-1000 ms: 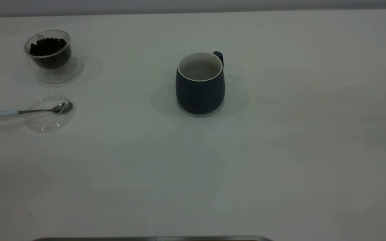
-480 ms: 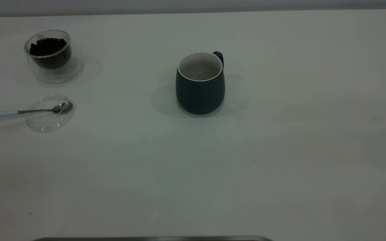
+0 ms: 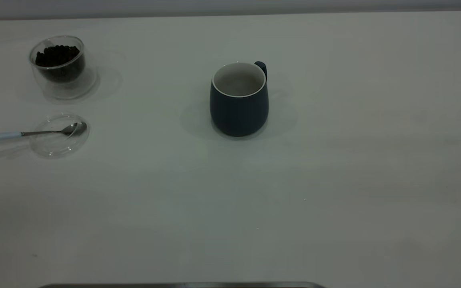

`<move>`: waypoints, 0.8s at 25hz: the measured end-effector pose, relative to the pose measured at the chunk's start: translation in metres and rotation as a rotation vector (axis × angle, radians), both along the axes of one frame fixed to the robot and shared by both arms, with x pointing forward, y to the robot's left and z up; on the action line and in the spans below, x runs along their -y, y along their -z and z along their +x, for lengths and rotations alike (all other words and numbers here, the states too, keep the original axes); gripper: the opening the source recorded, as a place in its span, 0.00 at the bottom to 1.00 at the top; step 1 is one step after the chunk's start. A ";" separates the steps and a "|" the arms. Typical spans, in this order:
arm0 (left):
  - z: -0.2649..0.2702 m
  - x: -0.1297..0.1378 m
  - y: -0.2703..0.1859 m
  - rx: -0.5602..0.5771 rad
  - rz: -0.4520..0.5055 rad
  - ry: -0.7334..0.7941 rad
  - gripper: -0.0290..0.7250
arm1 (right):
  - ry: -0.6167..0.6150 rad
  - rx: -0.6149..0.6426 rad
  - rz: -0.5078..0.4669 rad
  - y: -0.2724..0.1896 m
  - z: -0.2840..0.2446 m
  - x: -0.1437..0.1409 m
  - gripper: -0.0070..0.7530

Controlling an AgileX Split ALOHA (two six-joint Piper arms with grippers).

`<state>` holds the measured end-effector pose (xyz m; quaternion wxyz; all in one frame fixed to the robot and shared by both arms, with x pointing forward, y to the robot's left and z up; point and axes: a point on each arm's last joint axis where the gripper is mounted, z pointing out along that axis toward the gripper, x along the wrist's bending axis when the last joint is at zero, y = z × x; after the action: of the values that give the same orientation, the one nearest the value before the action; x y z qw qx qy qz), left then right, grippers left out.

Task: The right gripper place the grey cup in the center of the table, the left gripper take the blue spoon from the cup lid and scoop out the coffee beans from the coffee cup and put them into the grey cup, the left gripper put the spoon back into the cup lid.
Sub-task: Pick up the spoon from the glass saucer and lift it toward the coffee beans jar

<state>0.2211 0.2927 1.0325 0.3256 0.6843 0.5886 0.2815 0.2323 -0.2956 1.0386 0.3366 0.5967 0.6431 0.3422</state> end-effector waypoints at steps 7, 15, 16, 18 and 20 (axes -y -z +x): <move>0.000 0.000 0.000 0.000 0.000 0.000 0.81 | -0.014 0.007 -0.023 0.001 -0.001 0.000 0.62; 0.000 0.000 0.000 0.000 0.000 0.000 0.81 | -0.020 0.008 -0.028 0.001 -0.001 0.000 0.62; 0.000 0.000 0.000 0.000 0.000 0.000 0.81 | -0.022 0.008 -0.030 0.001 -0.001 0.000 0.62; 0.000 0.000 0.000 0.000 0.000 0.000 0.81 | -0.022 0.009 -0.030 0.001 -0.001 0.000 0.62; 0.000 0.000 0.000 0.000 0.000 0.000 0.81 | -0.022 0.009 -0.030 0.001 -0.001 0.000 0.62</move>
<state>0.2211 0.2927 1.0325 0.3256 0.6843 0.5886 0.2815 0.2315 -0.2955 1.0380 0.3446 0.5831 0.6532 0.3386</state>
